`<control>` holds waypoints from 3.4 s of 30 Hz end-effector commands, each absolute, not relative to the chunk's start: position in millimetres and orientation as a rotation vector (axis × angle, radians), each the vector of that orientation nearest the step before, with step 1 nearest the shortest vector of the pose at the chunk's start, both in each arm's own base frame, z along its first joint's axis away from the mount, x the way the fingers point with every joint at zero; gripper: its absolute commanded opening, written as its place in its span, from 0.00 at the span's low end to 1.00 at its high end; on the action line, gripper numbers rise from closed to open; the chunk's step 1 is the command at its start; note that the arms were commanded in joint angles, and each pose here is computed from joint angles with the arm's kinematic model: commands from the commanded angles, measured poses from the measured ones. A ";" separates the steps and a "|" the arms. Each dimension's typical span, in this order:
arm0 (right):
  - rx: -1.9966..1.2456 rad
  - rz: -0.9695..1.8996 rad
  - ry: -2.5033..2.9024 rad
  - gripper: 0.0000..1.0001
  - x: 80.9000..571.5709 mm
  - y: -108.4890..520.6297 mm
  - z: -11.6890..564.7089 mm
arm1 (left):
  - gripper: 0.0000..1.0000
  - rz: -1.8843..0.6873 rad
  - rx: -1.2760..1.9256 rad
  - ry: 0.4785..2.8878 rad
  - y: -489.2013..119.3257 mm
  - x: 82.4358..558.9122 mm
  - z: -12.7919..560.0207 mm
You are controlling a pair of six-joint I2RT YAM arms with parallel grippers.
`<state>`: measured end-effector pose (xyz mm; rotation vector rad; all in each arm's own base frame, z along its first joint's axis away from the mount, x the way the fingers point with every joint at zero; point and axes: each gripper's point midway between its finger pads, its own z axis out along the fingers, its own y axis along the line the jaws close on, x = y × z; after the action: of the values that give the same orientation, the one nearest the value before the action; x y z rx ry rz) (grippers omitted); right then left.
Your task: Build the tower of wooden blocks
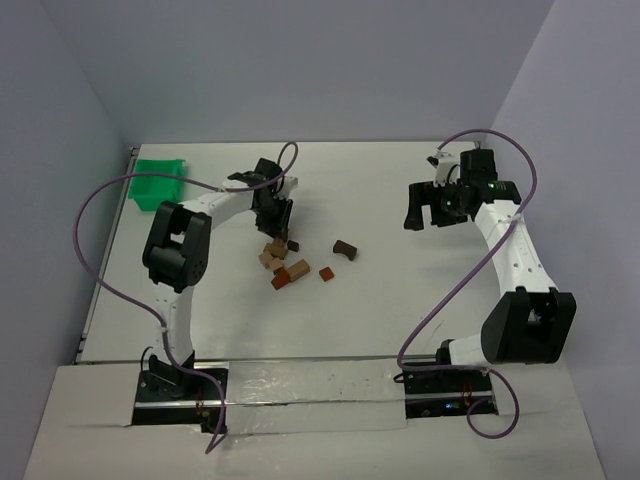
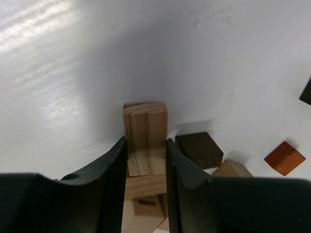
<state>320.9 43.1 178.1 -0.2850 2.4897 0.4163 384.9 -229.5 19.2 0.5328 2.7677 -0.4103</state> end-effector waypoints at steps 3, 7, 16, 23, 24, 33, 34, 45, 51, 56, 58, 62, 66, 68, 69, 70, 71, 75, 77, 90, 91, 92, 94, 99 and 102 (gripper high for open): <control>-0.273 0.382 2.463 1.00 319.8 37.2 185.7 | 0.00 -0.460 0.636 2.875 -222.3 316.0 6.9; -0.271 0.394 2.466 1.00 320.3 38.5 184.4 | 0.00 -0.433 0.833 2.789 -232.3 298.3 13.5; -0.275 0.400 2.469 1.00 323.4 38.8 185.4 | 0.00 -0.357 1.126 2.556 -294.4 320.0 19.6; -0.282 0.390 2.465 1.00 322.4 37.6 185.9 | 0.00 -0.302 1.044 2.586 -297.5 337.2 16.5; -0.281 0.392 2.465 1.00 322.4 37.8 185.9 | 0.00 -0.297 1.002 2.616 -291.3 339.9 13.6; -0.276 0.389 2.460 1.00 322.7 37.3 186.8 | 0.00 -0.170 0.470 2.797 -208.1 377.0 7.3; -0.277 0.386 2.460 1.00 322.3 37.2 187.1 | 0.00 -0.152 0.408 2.806 -197.8 381.8 8.8; -0.266 0.375 2.477 1.00 320.6 34.9 184.6 | 0.00 -0.267 0.102 2.751 -265.1 383.1 69.3; -0.263 0.356 2.490 1.00 315.1 32.0 181.4 | 0.00 -0.267 0.122 2.807 -286.1 357.1 48.1; -0.258 0.362 2.500 1.00 313.6 31.7 178.6 | 0.00 -0.244 0.093 2.824 -285.8 357.7 36.2; -0.260 0.365 2.503 1.00 313.6 31.9 177.9 | 0.00 -0.212 0.074 2.817 -284.5 360.7 32.1; -0.262 0.371 2.511 1.00 313.8 32.3 176.0 | 0.00 -0.149 0.045 2.807 -281.4 362.8 23.7; -0.265 0.370 2.512 1.00 315.2 32.1 176.6 | 0.00 -0.103 0.037 2.811 -277.7 362.8 11.5; -0.265 0.371 2.515 1.00 315.7 32.1 176.2 | 0.00 -0.088 0.035 2.819 -276.2 362.3 6.6; -0.265 0.369 2.514 1.00 316.0 31.9 176.7 | 0.00 -0.081 0.036 2.824 -275.6 361.2 4.3; -0.265 0.368 2.515 1.00 316.4 31.6 176.9 | 0.03 -0.076 0.036 2.831 -274.5 359.8 1.4; -0.266 0.367 2.516 1.00 316.6 31.4 176.9 | 0.09 -0.074 0.036 2.834 -274.1 359.4 0.2; -0.267 0.364 2.516 1.00 316.1 31.2 176.6 | 0.71 -0.083 0.047 2.848 -272.4 354.5 -3.7; -0.264 0.366 2.517 1.00 315.6 31.2 176.0 | 0.87 -0.073 0.048 2.846 -270.1 353.4 -3.4; -0.281 0.370 2.494 1.00 317.5 32.7 182.8 | 0.94 -0.106 0.169 2.572 -230.7 350.2 111.3; -0.282 0.376 2.495 1.00 317.8 33.4 182.4 | 0.94 -0.104 0.210 2.547 -220.5 340.9 118.3; -0.283 0.382 2.497 1.00 318.1 34.0 181.7 | 0.94 -0.094 0.237 2.535 -211.8 333.7 120.5; -0.283 0.397 2.500 1.00 318.8 35.3 180.2 | 0.94 -0.056 0.334 2.546 -192.7 310.3 109.9; -0.288 0.417 2.509 1.00 320.3 37.2 177.9 | 0.95 -0.021 0.446 2.540 -162.2 273.6 105.7; -0.291 0.426 2.510 1.00 322.2 38.4 177.7 | 0.97 -0.020 0.492 2.575 -155.4 257.2 92.1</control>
<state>315.2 37.4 167.4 -0.2680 2.5393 0.4115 271.3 -165.6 111.3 0.3702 2.5474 -0.0612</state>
